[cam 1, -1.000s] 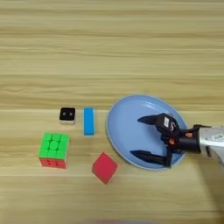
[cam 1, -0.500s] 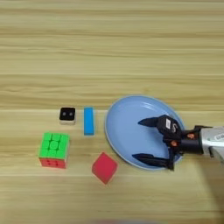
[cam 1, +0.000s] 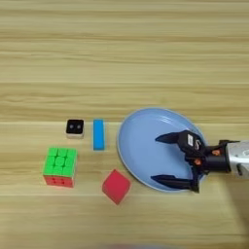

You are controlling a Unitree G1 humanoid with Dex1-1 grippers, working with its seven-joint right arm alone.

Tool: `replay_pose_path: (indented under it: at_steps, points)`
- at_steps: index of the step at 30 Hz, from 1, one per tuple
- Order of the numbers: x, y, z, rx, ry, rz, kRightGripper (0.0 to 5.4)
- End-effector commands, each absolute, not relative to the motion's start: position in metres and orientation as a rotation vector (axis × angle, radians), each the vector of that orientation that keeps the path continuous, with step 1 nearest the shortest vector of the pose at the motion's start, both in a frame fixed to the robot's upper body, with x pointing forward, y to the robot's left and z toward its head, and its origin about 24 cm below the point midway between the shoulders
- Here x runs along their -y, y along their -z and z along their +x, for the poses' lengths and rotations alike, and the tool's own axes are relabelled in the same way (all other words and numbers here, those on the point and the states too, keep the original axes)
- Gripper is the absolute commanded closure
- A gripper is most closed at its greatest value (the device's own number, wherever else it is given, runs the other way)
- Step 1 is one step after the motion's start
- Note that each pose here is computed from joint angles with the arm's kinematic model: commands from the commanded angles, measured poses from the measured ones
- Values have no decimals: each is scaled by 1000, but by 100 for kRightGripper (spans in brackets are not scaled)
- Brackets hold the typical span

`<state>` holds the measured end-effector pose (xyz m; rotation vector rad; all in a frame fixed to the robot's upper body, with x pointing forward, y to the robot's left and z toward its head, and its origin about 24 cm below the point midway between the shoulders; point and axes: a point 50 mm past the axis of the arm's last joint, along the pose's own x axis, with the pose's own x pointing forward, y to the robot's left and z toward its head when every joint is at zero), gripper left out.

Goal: Move the objects on the table

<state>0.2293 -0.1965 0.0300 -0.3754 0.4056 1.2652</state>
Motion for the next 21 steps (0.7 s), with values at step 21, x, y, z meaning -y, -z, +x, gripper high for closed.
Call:
replay_pose_path:
  at_steps: [21]
  points:
    - [175,-97,233,-21,-1423,-297,2]
